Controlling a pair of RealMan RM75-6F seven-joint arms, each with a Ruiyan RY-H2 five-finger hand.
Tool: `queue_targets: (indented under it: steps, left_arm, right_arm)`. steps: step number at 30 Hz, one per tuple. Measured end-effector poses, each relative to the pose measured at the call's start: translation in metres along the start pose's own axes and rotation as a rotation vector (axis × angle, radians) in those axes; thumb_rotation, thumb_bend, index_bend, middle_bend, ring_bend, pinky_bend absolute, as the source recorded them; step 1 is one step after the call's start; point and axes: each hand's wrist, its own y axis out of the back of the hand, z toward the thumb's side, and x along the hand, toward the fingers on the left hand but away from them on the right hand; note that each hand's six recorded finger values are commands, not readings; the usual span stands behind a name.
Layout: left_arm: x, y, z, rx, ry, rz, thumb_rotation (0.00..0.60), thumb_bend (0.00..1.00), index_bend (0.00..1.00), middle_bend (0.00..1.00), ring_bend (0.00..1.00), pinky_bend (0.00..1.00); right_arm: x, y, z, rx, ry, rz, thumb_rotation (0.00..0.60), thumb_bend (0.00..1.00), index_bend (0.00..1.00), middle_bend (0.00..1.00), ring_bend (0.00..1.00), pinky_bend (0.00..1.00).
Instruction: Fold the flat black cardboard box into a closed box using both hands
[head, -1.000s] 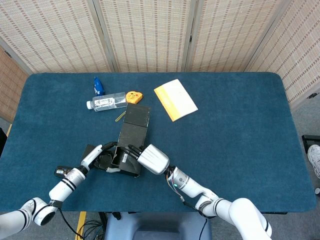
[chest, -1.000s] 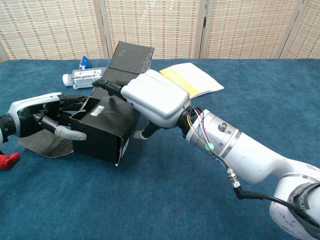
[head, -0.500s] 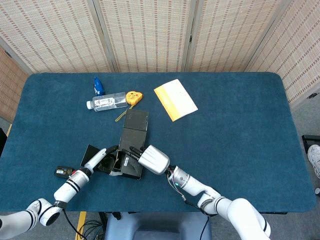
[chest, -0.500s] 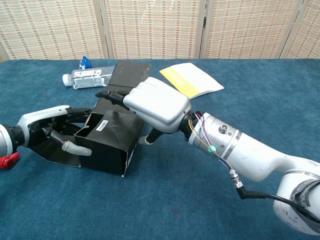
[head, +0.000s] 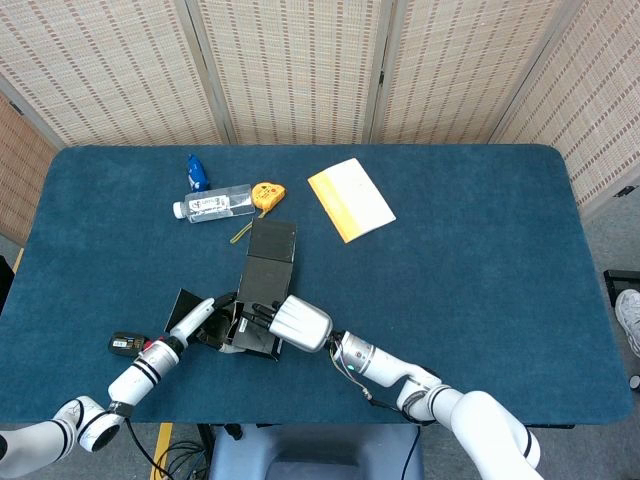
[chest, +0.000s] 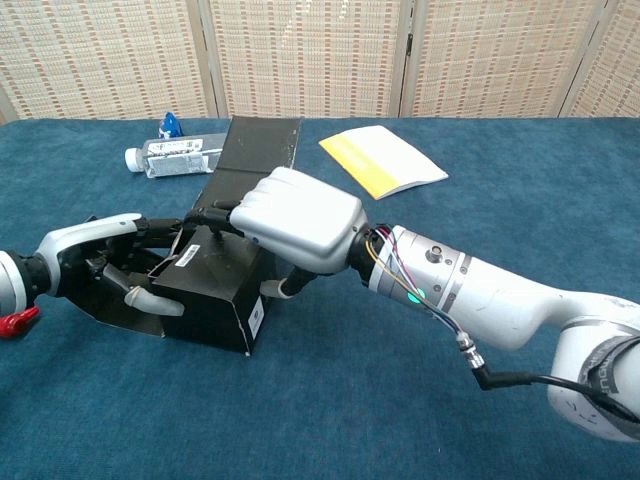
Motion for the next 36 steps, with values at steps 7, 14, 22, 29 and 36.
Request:
queue_targets:
  steps: [7, 14, 22, 29, 36]
  left_arm:
    - [-0.001, 0.0, 0.0, 0.003, 0.002, -0.007, 0.6, 0.09, 0.2, 0.25, 0.59, 0.39]
    - [-0.001, -0.002, 0.002, 0.004, -0.003, -0.02, 0.6, 0.09, 0.2, 0.25, 0.59, 0.39]
    - [-0.002, -0.006, 0.005, 0.009, -0.012, -0.037, 0.6, 0.09, 0.19, 0.24, 0.59, 0.39]
    - [-0.002, -0.008, 0.009, 0.014, -0.017, -0.047, 0.6, 0.09, 0.18, 0.23, 0.58, 0.38]
    - [-0.002, -0.009, 0.011, 0.014, -0.021, -0.053, 0.6, 0.09, 0.18, 0.23, 0.58, 0.38]
  right_arm:
    - [-0.001, 0.002, 0.001, -0.003, 0.034, 0.024, 0.6, 0.26, 0.21, 0.32, 0.68, 0.91]
    - [-0.001, 0.002, 0.001, 0.029, 0.068, 0.06, 0.6, 0.26, 0.23, 0.33, 0.68, 0.91]
    - [-0.004, 0.005, 0.002, 0.07, 0.13, 0.11, 0.6, 0.28, 0.26, 0.34, 0.68, 0.91]
    - [-0.008, 0.009, 0.006, 0.103, 0.204, 0.185, 0.6, 0.31, 0.32, 0.36, 0.69, 0.91]
    - [-0.01, 0.018, 0.008, 0.131, 0.253, 0.241, 0.6, 0.52, 0.37, 0.41, 0.71, 0.91]
